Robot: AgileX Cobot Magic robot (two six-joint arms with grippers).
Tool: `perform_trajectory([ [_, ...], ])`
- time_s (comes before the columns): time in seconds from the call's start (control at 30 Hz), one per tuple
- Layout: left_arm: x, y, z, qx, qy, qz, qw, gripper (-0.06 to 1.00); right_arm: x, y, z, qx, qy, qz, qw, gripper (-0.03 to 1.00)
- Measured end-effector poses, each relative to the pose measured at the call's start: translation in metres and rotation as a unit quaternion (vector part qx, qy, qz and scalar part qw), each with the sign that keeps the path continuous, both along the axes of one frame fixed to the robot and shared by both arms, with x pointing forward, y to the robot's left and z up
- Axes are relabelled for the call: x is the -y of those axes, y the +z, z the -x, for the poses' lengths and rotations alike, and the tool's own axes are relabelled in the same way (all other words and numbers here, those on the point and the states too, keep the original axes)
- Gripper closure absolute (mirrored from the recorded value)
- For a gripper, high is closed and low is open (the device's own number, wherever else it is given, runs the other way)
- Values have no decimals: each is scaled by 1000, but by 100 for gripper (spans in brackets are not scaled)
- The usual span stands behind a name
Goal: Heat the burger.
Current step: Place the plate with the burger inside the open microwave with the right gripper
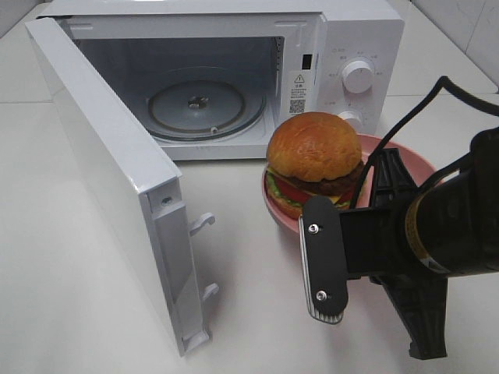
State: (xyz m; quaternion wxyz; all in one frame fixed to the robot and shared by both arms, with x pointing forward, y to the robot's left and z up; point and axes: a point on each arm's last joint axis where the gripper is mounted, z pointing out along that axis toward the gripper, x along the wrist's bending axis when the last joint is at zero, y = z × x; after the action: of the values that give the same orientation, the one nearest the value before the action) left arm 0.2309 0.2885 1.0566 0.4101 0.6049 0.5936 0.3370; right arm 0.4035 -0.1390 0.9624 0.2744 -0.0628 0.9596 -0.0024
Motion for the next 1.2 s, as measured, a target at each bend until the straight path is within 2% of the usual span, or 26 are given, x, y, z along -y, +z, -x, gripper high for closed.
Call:
perform_trajectory([
  [0.07, 0, 0, 0, 0, 0, 0, 1000, -4, -2, 0, 0, 2, 12, -3, 1000, 94],
  [0.1, 0, 0, 0, 0, 0, 0, 1000, -4, -5, 0, 0, 5, 37, -8, 999, 94],
  [0.2, 0, 0, 0, 0, 0, 0, 1000, -4, -6, 0, 0, 7, 49, -11, 999, 94],
  [0.27, 0, 0, 0, 0, 0, 0, 1000, -4, -11, 1, -1, 14, 86, -20, 996, 93],
  [0.63, 0, 0, 0, 0, 0, 0, 1000, -4, -18, 3, -1, 29, 155, -22, 987, 93],
  [1.0, 0, 0, 0, 0, 0, 0, 1000, -4, -21, 2, -1, 24, 197, -29, 980, 93],
  [1.2, 0, 0, 0, 0, 0, 0, 1000, -4, -8, 1, -15, 16, 197, -30, 980, 93],
])
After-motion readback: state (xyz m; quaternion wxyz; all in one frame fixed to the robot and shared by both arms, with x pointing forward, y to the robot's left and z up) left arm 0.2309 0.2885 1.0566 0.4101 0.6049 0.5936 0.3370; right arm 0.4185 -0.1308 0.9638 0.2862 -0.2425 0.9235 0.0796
